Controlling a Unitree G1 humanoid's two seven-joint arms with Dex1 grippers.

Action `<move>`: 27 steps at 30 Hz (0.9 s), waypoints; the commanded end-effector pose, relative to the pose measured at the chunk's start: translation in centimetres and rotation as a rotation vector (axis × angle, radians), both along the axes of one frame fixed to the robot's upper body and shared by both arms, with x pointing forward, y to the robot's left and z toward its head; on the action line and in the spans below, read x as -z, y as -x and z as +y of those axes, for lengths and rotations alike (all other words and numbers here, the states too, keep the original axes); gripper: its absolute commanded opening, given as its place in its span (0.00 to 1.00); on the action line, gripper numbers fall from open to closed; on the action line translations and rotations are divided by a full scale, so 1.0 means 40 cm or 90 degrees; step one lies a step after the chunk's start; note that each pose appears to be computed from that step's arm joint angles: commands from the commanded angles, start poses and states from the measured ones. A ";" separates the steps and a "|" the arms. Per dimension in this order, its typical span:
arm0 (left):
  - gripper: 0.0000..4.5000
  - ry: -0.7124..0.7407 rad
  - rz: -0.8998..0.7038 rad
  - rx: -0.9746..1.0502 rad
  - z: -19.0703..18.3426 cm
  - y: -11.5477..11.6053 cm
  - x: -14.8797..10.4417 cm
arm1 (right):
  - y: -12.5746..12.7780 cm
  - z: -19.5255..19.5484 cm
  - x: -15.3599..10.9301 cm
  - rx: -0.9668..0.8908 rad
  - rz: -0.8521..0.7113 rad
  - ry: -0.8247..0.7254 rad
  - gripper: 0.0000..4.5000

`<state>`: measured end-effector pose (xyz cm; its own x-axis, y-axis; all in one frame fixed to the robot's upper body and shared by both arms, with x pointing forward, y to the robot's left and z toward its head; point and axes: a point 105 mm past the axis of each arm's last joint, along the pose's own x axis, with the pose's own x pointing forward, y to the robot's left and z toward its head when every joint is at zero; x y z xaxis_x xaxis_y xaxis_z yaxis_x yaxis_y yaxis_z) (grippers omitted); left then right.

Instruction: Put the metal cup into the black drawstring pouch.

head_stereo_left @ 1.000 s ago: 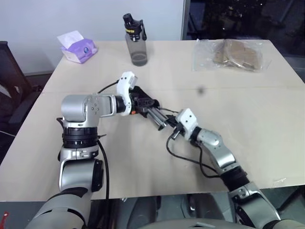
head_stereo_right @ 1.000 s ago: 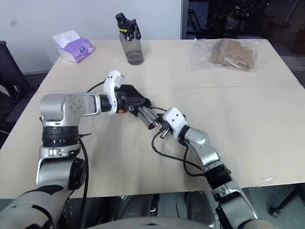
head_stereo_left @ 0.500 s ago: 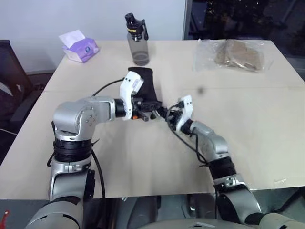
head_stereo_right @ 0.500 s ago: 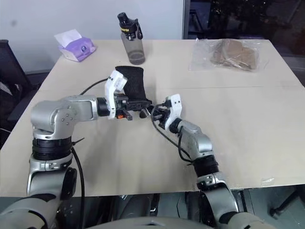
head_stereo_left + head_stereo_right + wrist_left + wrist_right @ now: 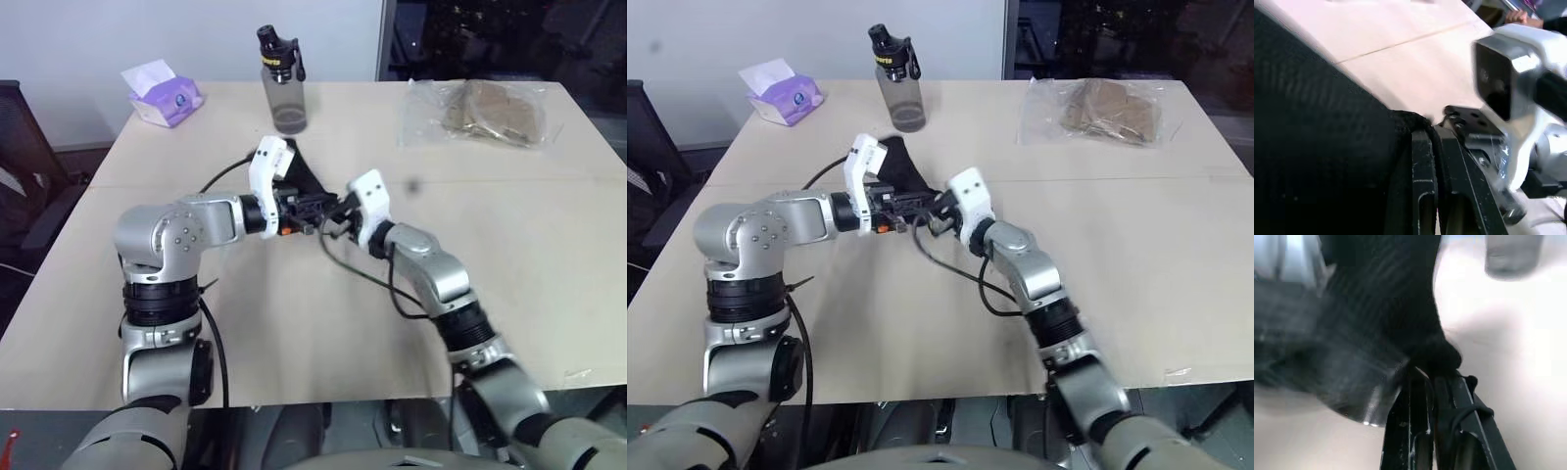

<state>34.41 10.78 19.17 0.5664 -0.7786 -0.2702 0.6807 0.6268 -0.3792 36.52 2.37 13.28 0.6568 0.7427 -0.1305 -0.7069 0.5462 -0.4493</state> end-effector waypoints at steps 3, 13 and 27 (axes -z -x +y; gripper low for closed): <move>0.01 0.068 -0.015 -0.002 -0.020 -0.015 -0.066 | 0.016 0.039 -0.030 -0.008 0.129 -0.187 0.00; 0.00 0.070 -0.015 -0.073 0.057 -0.062 -0.066 | 0.097 -0.088 -0.073 -0.018 0.103 -0.115 0.67; 0.00 0.096 -0.062 -0.035 0.059 -0.053 -0.143 | 0.024 -0.108 0.009 0.068 0.174 -0.127 0.99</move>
